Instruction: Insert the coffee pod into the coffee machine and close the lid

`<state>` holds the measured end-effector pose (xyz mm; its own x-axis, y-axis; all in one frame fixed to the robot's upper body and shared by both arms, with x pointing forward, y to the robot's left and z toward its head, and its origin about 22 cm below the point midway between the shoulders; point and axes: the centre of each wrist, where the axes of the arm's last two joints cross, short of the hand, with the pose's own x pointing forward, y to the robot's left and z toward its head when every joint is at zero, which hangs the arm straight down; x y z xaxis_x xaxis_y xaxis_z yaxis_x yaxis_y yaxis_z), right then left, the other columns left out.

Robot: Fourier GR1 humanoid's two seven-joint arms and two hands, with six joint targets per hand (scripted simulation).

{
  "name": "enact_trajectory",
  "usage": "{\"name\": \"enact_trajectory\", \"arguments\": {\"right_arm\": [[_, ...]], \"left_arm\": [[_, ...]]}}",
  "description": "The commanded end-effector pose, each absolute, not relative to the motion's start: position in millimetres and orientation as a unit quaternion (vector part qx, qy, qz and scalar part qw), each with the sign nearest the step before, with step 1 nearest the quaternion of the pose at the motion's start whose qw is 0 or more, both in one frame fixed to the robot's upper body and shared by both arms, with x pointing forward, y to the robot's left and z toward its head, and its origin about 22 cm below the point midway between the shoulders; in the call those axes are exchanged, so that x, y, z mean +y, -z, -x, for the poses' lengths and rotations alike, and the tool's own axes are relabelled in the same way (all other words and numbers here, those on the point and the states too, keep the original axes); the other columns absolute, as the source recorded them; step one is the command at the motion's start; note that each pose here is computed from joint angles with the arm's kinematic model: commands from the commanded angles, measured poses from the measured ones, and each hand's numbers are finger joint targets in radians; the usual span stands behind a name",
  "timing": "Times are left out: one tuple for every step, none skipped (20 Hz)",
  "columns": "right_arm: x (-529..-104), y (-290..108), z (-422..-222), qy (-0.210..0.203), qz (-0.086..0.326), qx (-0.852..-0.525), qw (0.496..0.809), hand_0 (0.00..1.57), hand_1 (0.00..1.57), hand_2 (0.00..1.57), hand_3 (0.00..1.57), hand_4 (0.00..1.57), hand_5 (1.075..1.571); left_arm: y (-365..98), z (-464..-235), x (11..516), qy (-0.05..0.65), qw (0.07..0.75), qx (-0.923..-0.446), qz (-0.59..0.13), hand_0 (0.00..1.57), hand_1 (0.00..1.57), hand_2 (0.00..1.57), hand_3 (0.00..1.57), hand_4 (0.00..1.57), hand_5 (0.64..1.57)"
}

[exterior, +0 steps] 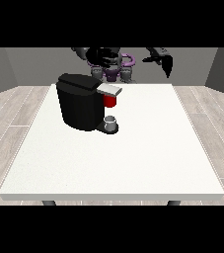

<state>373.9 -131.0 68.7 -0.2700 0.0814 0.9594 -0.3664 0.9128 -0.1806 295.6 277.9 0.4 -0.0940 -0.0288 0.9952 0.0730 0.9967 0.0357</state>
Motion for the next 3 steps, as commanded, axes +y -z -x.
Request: {"name": "enact_trajectory", "arguments": {"right_arm": [[-136.4, -29.3, -342.5, -0.14, -0.135, -0.757, 0.624, 0.0, 0.0, 0.0, 0.0, 0.28, 1.571], [-137.0, -21.8, -336.5, -0.116, -0.118, -0.755, 0.635, 0.0, 0.0, 0.0, 0.0, 0.25, 1.571], [-134.4, -16.2, -322.9, -0.131, -0.138, -0.752, 0.631, 0.0, 0.0, 0.0, 0.0, 0.16, 1.571]], "left_arm": [[5.9, -291.8, 276.4, 0.022, 0.68, -0.733, 0.009, 0.0, 0.0, 0.0, 0.0, 0.25, 1.571], [26.9, -277.6, 268.5, 0.022, 0.67, -0.742, 0.017, 0.0, 0.0, 0.0, 0.0, 0.19, 1.571], [32.1, -274.7, 290.7, 0.008, 0.677, -0.736, -0.007, 0.0, 0.0, 0.0, 0.0, 0.19, 1.571]]}}
